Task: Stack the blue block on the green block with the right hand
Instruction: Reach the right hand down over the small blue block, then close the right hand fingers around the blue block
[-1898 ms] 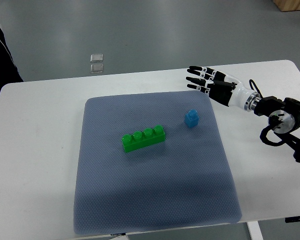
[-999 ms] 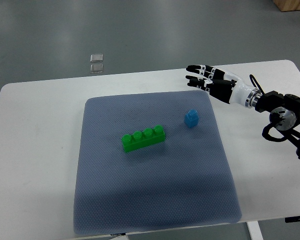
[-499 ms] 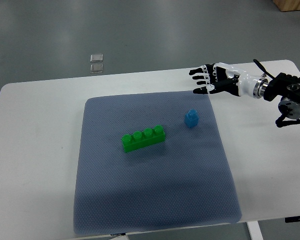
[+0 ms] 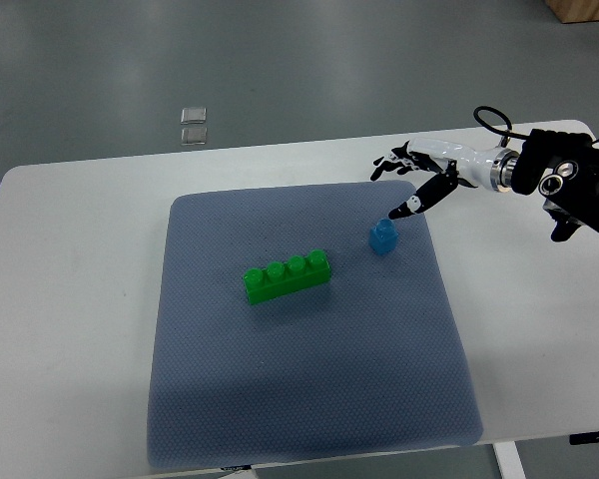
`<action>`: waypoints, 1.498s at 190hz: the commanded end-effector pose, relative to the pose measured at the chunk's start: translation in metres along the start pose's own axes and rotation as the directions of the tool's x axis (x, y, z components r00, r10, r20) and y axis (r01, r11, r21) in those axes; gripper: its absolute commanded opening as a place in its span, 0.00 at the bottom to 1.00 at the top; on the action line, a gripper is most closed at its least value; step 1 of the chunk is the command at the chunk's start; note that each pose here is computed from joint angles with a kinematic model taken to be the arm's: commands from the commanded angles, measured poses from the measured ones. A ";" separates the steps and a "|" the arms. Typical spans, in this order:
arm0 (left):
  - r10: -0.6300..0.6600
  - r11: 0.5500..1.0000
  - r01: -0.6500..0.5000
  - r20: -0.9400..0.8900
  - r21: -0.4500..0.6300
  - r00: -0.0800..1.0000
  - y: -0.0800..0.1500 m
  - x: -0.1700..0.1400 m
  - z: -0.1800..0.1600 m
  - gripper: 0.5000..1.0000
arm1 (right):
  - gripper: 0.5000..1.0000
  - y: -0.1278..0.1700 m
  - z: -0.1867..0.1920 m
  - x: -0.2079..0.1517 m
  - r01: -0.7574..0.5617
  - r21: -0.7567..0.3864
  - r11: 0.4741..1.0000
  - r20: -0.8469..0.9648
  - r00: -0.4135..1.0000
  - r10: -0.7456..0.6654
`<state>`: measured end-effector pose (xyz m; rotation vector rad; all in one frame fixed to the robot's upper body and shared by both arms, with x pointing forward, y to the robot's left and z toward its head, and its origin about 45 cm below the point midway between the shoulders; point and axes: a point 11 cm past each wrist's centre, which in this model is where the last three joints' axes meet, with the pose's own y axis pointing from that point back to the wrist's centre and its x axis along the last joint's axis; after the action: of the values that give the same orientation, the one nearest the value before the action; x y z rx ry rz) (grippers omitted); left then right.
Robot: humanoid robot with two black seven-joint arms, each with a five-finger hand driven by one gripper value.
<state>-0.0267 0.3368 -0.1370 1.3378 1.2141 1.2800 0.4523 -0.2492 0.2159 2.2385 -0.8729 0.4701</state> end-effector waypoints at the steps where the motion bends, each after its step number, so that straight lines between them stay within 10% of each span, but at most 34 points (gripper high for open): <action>1: 0.000 1.000 0.000 0.000 0.000 1.000 0.000 0.000 0.000 1.00 | 0.84 -0.002 0.005 -0.007 0.032 -0.039 0.999 -0.068 0.997 -0.034; 285: 0.000 1.000 0.000 0.000 0.000 1.000 0.000 0.000 0.000 1.00 | 0.61 -0.021 -0.003 -0.043 0.030 -0.040 0.999 -0.379 0.925 -0.043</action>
<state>-0.0268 0.3369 -0.1370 1.3381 1.2140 1.2801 0.4364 -0.2140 0.1848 2.0560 -0.6611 0.7860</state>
